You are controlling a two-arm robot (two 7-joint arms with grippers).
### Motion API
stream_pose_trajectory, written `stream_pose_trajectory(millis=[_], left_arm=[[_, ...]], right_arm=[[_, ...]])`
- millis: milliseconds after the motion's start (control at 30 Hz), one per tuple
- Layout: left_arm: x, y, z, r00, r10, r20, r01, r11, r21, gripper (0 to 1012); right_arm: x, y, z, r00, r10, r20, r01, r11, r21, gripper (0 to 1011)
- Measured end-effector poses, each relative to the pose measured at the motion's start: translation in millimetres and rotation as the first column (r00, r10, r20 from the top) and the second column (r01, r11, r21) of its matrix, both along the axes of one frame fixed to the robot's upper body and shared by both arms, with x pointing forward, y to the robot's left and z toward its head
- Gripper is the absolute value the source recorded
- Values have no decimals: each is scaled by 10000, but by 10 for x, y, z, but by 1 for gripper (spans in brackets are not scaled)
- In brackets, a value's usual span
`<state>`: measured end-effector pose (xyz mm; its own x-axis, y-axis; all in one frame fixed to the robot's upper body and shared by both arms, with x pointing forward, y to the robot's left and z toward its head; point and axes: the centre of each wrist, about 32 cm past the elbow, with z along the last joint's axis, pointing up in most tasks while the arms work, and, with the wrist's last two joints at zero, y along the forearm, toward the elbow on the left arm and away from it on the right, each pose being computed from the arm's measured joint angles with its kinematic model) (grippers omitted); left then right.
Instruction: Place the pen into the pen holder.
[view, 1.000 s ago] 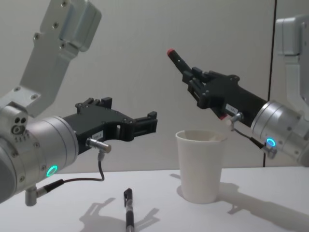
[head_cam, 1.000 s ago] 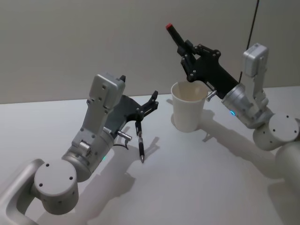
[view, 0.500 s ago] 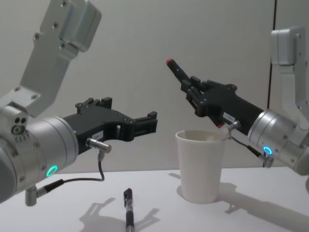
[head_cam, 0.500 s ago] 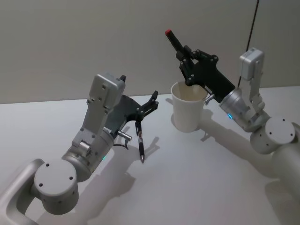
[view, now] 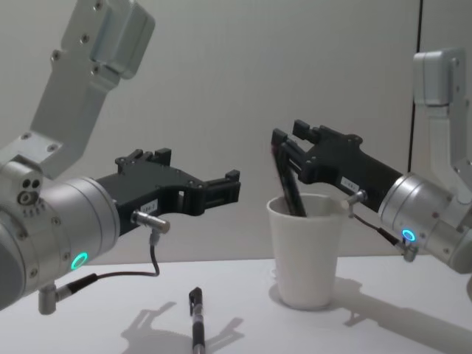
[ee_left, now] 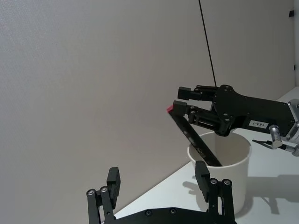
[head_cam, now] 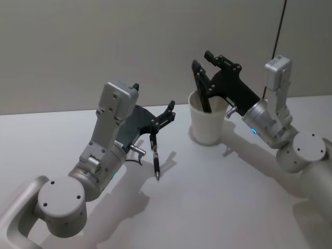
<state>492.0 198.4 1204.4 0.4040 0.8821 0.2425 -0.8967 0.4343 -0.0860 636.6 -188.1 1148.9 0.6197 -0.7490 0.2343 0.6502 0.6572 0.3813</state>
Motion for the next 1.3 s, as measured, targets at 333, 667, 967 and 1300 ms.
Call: stream_pose_trajectory(millis=[333, 667, 967, 1300], left_arm=[[0, 0, 0, 10000, 0, 0, 0, 10000, 1, 1001], [0, 0, 0, 10000, 0, 0, 0, 10000, 1, 1001], [0, 0, 0, 10000, -1, 0, 1, 10000, 0, 1001], [0, 0, 0, 10000, -1, 0, 1, 10000, 0, 1001]], right_arm=[[-6, 3, -16, 10000, -17, -59, 17, 10000, 17, 665], [-21, -8, -15, 9999, -60, -157, 61, 9999, 86, 970], [-127, -105, 26, 9979, -396, -520, 418, 9982, 422, 1001], [-402, -304, 102, 9922, -906, -860, 985, 9908, 927, 1002]])
